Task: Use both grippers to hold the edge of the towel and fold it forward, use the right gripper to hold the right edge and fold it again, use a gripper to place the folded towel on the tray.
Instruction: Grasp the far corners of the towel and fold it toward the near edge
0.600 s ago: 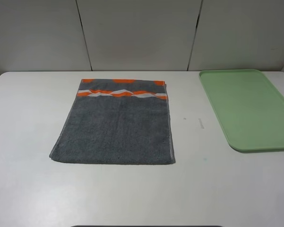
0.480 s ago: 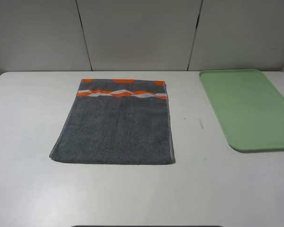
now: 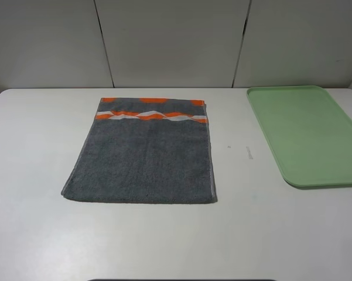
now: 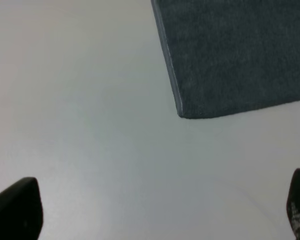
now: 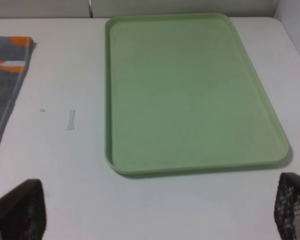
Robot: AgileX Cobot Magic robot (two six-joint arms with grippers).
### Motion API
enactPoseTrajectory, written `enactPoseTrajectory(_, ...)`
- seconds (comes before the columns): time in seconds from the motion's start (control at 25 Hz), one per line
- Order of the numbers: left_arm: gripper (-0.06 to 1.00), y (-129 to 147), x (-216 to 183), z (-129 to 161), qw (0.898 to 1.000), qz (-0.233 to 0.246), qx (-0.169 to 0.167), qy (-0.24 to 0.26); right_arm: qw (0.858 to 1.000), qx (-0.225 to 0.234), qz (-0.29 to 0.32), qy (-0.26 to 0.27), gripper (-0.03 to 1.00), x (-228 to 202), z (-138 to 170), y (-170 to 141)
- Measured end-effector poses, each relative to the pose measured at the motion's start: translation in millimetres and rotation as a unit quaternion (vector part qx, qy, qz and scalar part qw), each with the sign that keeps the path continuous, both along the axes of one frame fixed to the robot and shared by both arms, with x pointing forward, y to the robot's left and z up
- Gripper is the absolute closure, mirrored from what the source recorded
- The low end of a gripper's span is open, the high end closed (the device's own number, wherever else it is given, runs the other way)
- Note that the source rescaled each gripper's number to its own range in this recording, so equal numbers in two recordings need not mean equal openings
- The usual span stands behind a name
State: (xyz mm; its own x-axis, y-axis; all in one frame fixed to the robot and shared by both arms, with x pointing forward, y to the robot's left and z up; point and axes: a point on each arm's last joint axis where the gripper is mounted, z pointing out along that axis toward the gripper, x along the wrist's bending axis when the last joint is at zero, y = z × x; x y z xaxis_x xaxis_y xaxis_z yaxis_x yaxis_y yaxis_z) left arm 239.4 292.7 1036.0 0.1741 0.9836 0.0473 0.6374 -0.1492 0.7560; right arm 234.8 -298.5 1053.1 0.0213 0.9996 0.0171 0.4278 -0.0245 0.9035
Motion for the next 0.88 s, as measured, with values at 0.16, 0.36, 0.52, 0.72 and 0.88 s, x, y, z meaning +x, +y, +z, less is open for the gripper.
enactPoseTrajectory(0.16,-0.03,0.0,0.0,0.0,1.000,0.000,0.000,0.000,1.000,0.000,0.000,0.000,-0.03,0.0,0.0,0.0)
enactPoseTrajectory(0.36,-0.03,0.0,0.0,0.0,1.000,0.000,0.000,0.000,1.000,0.002,0.002,0.000,-0.03,0.0,0.0,0.5)
enactPoseTrajectory(0.52,-0.03,0.0,0.0,0.0,1.000,0.000,0.000,0.000,1.000,0.004,0.003,0.000,-0.03,0.0,0.0,0.8)
enactPoseTrajectory(0.72,-0.03,0.0,0.0,0.0,1.000,0.000,0.000,0.000,1.000,0.009,0.006,0.000,-0.03,0.0,0.0,1.7)
enactPoseTrajectory(0.88,-0.03,0.0,-2.8,7.0,1.000,0.000,0.000,-0.009,1.000,0.018,0.012,0.002,-0.03,0.9,5.0,3.4)
